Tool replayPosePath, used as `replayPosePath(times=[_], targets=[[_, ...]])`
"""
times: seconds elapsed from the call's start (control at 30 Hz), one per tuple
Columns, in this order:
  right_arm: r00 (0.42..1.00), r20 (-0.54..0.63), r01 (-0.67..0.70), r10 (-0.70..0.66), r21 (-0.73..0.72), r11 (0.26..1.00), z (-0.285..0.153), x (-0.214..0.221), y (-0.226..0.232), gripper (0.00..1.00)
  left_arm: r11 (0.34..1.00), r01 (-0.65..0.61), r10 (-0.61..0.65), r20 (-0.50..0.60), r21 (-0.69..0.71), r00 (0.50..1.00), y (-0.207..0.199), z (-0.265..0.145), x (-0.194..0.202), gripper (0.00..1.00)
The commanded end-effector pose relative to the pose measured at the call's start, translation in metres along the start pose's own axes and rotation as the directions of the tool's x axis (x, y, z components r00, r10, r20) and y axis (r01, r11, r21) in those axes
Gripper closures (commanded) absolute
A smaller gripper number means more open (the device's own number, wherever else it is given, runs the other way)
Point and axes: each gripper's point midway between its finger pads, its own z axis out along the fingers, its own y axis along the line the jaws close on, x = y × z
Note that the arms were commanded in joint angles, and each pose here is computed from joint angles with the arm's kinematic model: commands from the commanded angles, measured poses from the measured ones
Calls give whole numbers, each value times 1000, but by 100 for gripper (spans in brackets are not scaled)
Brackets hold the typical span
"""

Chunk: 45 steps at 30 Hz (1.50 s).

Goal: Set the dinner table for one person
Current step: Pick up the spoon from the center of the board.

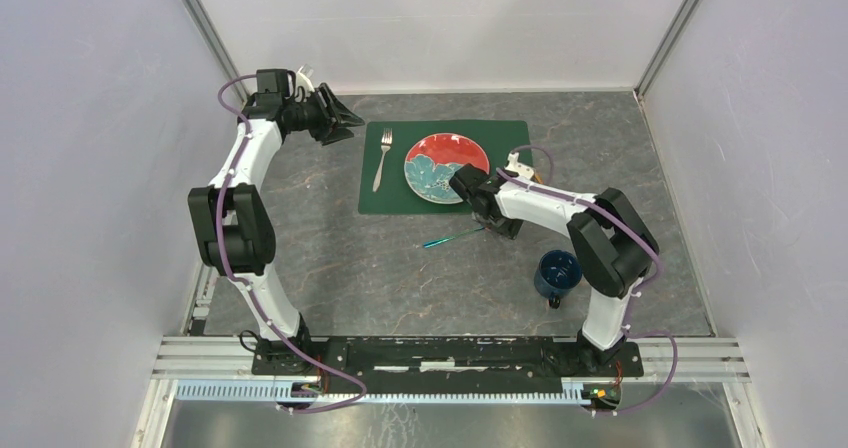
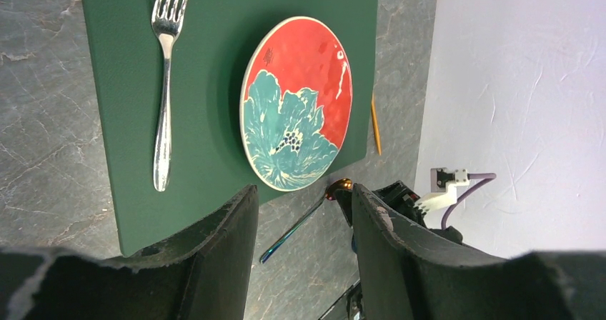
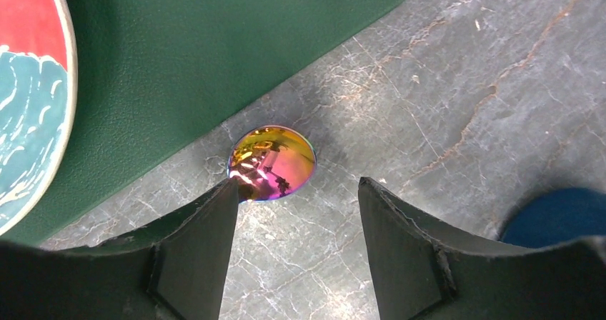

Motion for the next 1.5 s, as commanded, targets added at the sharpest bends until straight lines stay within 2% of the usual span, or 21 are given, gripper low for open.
replayPosePath(times=[0.0, 0.43, 0.83, 1.47], targets=[[1000, 8, 9, -9, -12, 1000, 9, -1, 8, 32, 997, -70, 69, 26, 35, 997, -14, -11, -7, 43], [1000, 2, 30, -30, -17, 999, 17, 3, 9, 35, 998, -63, 63, 26, 28, 998, -9, -12, -6, 43], [999, 2, 39, -39, 5, 999, 23, 5, 2, 42, 998, -57, 56, 28, 21, 998, -3, -15, -7, 43], [1000, 12, -21, 20, 87, 996, 36, -12, -34, 45, 999, -47, 47, 28, 14, 999, 1, -15, -6, 43]])
